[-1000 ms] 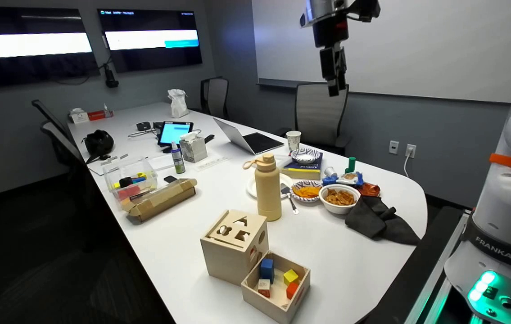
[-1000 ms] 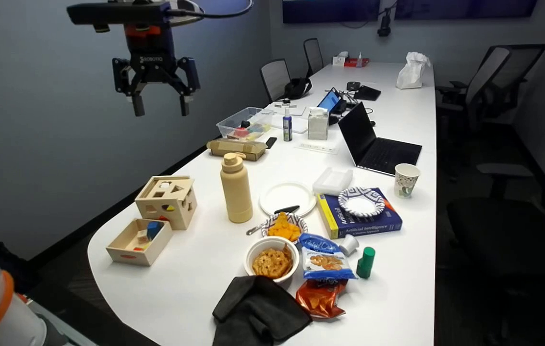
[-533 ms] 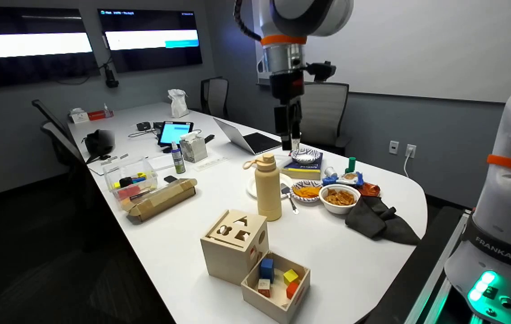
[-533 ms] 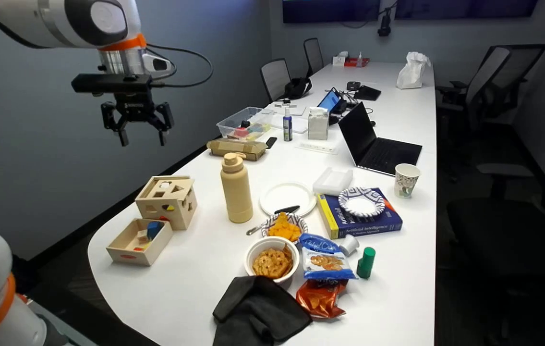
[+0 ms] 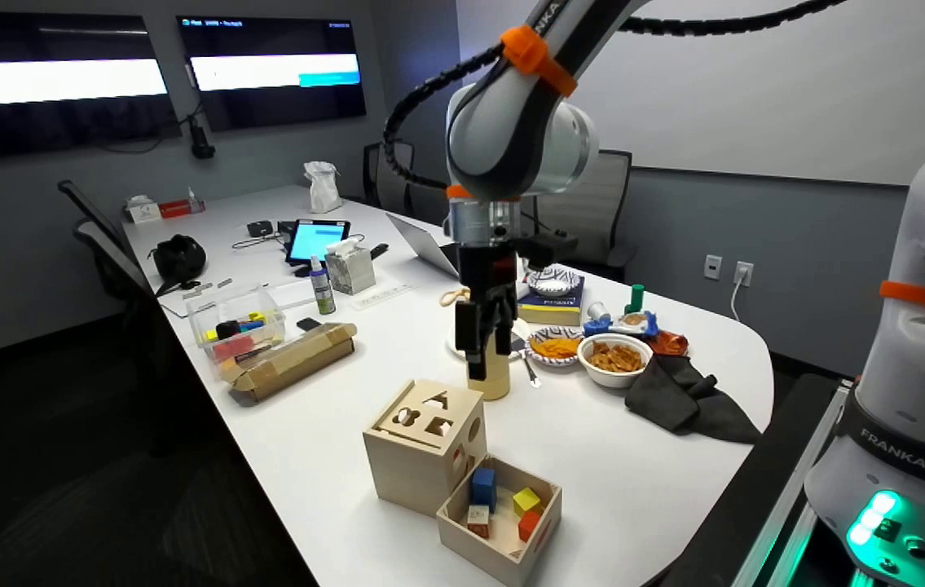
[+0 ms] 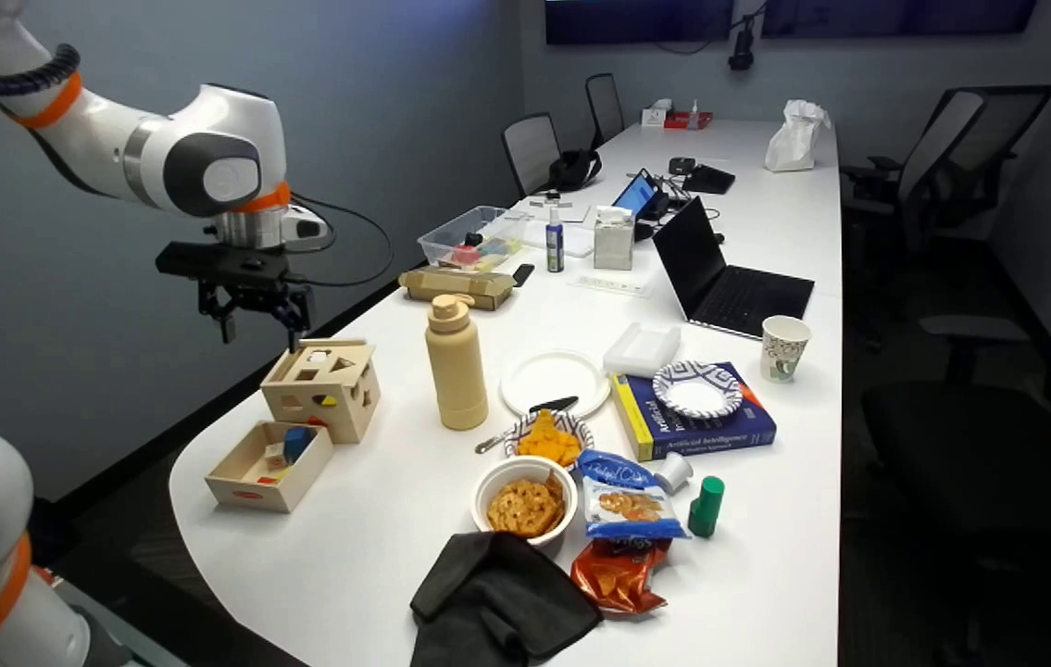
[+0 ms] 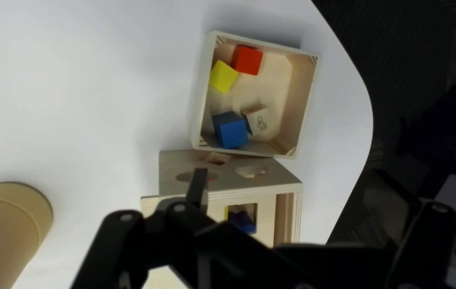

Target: Put the blue block inside the bigger block

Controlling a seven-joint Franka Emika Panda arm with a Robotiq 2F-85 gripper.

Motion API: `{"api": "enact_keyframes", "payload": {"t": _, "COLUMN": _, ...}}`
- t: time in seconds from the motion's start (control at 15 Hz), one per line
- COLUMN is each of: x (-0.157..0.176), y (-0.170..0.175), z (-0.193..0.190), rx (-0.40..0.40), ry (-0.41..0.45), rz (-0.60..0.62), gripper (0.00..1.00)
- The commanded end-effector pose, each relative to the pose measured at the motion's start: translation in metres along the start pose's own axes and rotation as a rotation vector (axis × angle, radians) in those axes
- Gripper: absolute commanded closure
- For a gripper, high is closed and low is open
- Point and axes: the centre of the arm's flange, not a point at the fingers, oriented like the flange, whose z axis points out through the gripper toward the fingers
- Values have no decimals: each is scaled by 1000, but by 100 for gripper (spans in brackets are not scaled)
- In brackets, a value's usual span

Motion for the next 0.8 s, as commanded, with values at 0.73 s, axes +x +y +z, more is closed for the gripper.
{"api": "enact_keyframes", "payload": {"t": 0.73, "x": 3, "y": -5, "z": 116, "rx": -5, "ry": -65, "rz": 19, "gripper": 0}}
